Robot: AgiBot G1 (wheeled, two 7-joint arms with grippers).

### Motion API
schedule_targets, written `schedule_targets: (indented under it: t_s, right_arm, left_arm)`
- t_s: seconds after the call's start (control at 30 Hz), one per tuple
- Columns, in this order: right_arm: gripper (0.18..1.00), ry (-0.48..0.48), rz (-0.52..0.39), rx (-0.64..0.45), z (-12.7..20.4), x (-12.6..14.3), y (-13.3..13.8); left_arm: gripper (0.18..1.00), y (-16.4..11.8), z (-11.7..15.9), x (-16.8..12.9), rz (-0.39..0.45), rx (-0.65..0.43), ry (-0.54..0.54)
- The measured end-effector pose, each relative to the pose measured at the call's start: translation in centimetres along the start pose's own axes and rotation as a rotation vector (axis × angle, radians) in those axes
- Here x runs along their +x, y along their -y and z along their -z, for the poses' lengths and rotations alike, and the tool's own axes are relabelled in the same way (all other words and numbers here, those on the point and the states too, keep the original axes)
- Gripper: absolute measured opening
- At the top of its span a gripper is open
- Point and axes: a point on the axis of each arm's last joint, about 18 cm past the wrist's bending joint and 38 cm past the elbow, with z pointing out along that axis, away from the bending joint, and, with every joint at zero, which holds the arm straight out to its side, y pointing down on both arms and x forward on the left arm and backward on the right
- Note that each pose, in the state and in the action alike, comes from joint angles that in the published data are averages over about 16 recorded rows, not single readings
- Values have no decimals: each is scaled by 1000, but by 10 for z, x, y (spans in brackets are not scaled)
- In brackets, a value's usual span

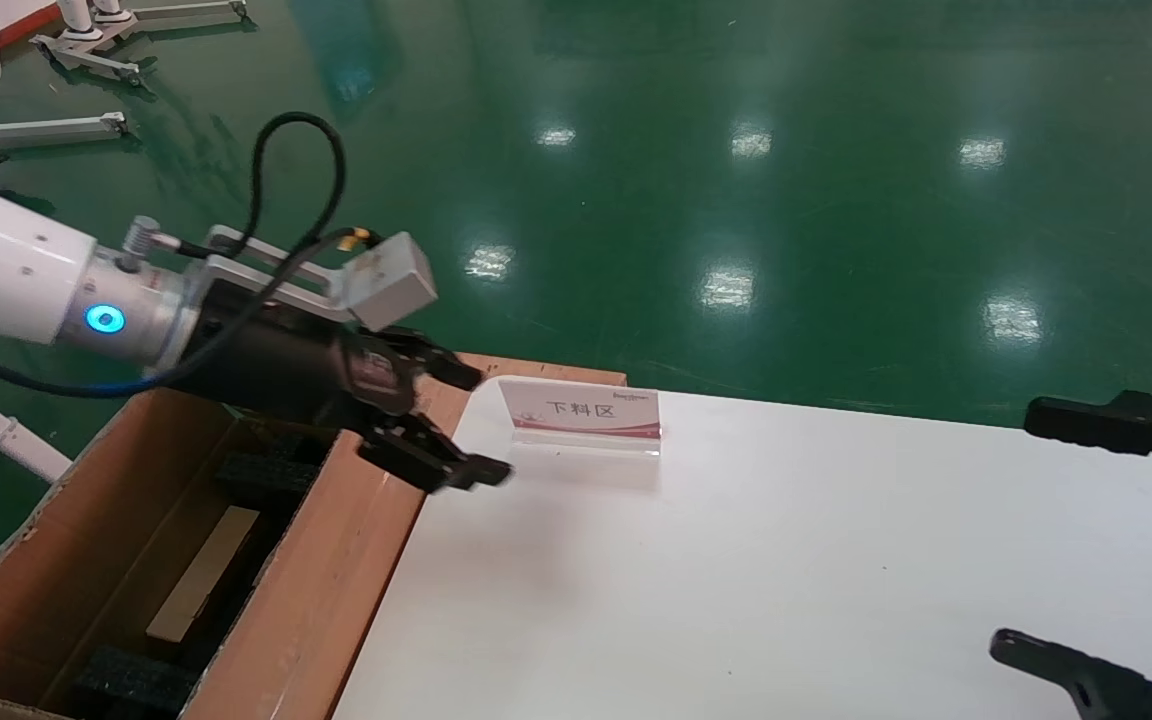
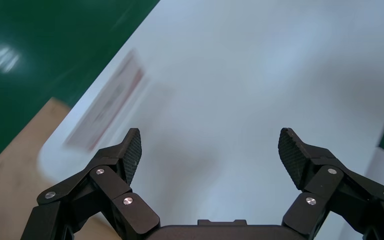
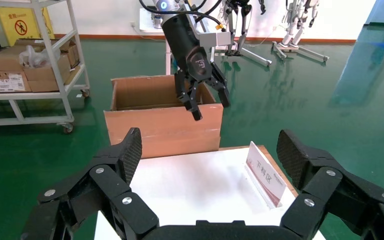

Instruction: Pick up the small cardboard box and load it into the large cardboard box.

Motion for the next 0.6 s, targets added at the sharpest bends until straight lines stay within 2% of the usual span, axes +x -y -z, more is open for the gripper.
schedule_targets:
  t_s: [0.3,0.6]
  right_arm:
    - [1001,0,0,0,0,0,0]
    - [1001,0,0,0,0,0,0]
  left_arm:
    - [1000,21,-23,29,-86,152,-140]
    - [1000,33,-32,56,-158,321,-246]
